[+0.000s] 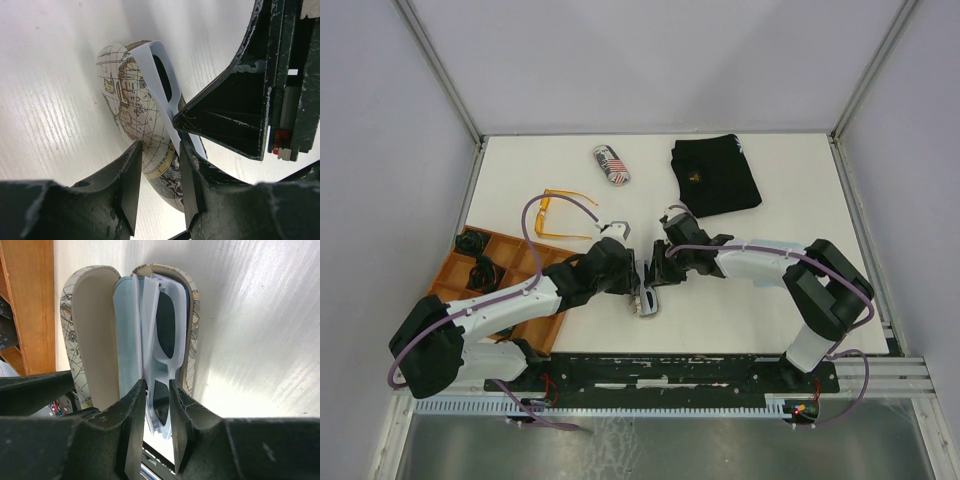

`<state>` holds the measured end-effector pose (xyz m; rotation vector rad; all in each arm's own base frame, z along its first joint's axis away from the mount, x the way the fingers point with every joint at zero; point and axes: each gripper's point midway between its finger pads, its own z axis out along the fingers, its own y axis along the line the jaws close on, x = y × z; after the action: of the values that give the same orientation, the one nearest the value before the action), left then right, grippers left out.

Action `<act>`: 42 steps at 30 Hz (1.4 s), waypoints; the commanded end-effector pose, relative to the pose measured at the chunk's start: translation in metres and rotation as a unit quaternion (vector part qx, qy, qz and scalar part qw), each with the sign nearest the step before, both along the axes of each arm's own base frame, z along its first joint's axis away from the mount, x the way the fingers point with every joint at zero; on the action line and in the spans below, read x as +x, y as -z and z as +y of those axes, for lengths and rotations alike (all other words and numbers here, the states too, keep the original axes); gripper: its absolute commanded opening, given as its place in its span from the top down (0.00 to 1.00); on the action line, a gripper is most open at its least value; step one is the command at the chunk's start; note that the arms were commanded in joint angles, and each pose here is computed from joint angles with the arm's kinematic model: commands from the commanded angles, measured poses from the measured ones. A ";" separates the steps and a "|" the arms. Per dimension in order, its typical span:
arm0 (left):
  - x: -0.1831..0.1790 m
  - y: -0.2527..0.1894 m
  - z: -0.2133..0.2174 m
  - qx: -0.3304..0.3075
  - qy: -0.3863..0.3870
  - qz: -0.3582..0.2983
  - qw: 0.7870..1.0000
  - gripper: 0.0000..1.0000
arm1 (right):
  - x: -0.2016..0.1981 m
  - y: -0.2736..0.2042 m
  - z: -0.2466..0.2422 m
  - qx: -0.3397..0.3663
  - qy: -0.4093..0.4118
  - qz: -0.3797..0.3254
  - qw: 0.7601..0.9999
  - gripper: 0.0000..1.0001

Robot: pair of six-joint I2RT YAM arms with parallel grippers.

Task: Organize the sunglasses
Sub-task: Place the sunglasses in the sunglasses case, then adjust the sunglasses in the sunglasses case.

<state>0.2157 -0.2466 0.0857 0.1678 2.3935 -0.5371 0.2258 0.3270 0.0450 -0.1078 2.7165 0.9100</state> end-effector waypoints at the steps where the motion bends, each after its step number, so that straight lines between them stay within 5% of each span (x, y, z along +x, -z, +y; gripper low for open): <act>1: 0.004 -0.013 -0.009 -0.031 -0.004 -0.013 0.999 0.57 | 0.011 -0.029 0.007 0.015 -0.008 -0.041 0.999 0.67; 42: 0.003 -0.012 -0.008 -0.029 -0.005 -0.012 0.999 0.58 | 0.018 0.001 -0.005 -0.047 -0.016 -0.047 0.998 0.78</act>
<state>0.2156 -0.2466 0.0857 0.1680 2.3936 -0.5375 0.2317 0.3108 0.0360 -0.1872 2.7321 0.7445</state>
